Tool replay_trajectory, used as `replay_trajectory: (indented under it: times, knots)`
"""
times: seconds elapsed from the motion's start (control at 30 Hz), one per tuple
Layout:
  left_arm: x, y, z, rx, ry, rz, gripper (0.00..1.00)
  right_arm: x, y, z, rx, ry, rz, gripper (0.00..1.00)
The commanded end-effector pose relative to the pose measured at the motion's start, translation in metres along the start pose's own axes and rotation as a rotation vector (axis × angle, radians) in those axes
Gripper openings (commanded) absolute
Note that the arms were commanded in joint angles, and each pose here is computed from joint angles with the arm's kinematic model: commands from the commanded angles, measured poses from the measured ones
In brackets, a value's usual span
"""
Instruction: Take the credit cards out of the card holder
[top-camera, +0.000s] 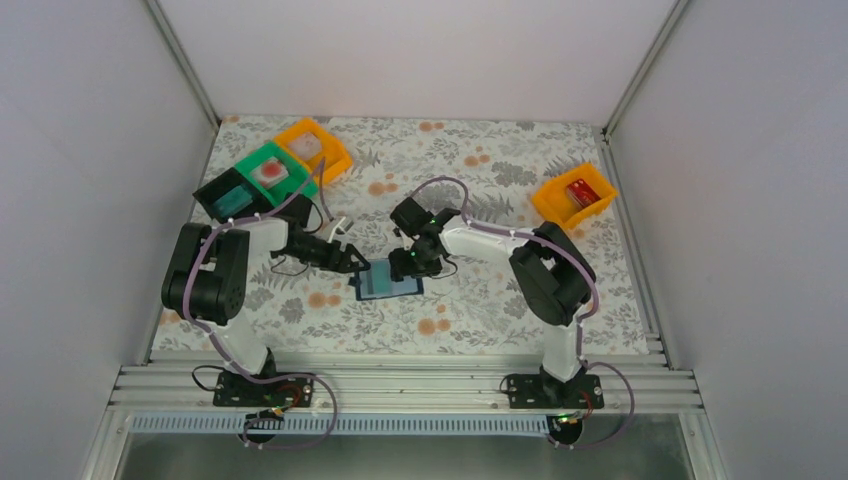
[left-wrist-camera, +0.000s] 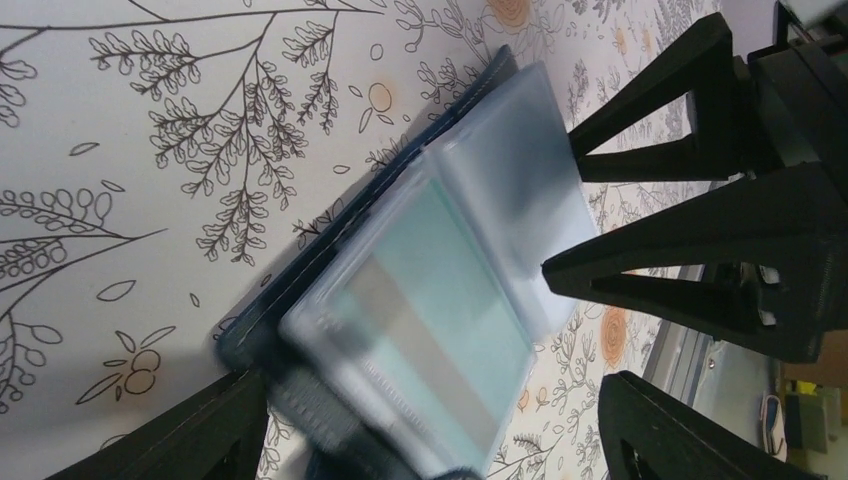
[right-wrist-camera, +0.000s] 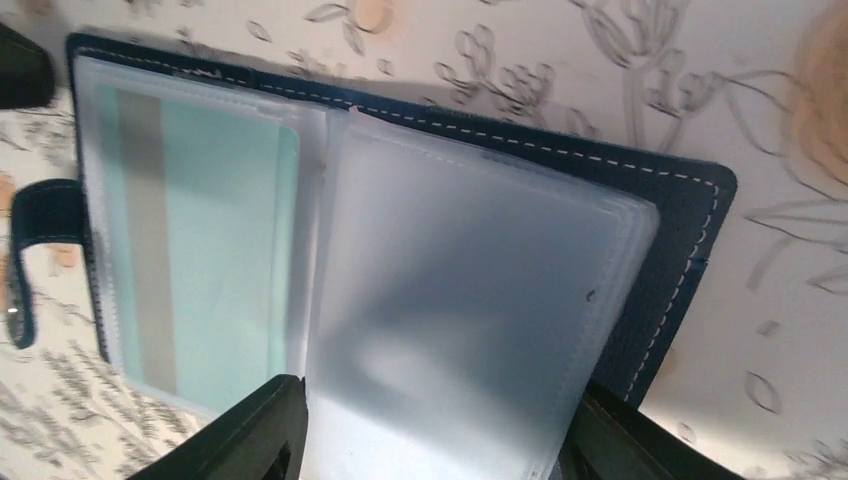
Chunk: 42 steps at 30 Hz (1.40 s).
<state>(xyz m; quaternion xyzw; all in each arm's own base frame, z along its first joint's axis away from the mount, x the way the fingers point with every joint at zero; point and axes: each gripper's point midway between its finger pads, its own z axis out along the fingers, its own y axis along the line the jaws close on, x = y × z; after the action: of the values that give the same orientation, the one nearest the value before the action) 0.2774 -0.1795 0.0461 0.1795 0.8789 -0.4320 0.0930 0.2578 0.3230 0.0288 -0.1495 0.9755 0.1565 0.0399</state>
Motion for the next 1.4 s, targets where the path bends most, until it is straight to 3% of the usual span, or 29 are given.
replay_trajectory:
  times: [0.0, 0.3, 0.53, 0.63, 0.77, 0.9, 1.07, 1.27, 1.37]
  knots:
    - [0.004, -0.006, 0.004, 0.050, -0.002, 0.011, 0.82, -0.003, 0.020, 0.004, -0.125, -0.012, -0.012, 0.62]
    - [-0.002, -0.024, -0.003, 0.103, -0.037, 0.068, 0.80, -0.013, 0.048, 0.003, -0.386, -0.032, 0.031, 0.28]
    - [-0.002, -0.026, -0.004, 0.118, -0.041, 0.075, 0.80, -0.016, 0.064, -0.005, -0.484, -0.032, -0.001, 0.35]
    - [-0.002, -0.027, -0.004, 0.127, -0.039, 0.073, 0.80, -0.014, 0.061, -0.001, -0.474, -0.027, -0.008, 0.32]
    - [-0.004, -0.029, -0.006, 0.128, -0.047, 0.088, 0.80, -0.016, 0.026, 0.016, -0.313, -0.030, 0.075, 0.06]
    - [-0.015, -0.028, -0.018, 0.104, -0.078, 0.109, 0.80, -0.028, 0.012, -0.001, -0.234, -0.107, 0.074, 0.04]
    - [-0.031, -0.035, -0.045, 0.120, -0.146, 0.162, 0.82, -0.043, 0.046, -0.044, -0.378, -0.207, -0.099, 0.04]
    - [-0.051, -0.072, -0.091, 0.087, -0.228, 0.380, 0.85, -0.070, 0.062, -0.112, -0.521, -0.351, -0.201, 0.04]
    - [-0.057, -0.090, -0.112, 0.099, -0.250, 0.415, 0.87, -0.082, 0.075, -0.152, -0.557, -0.427, -0.287, 0.04]
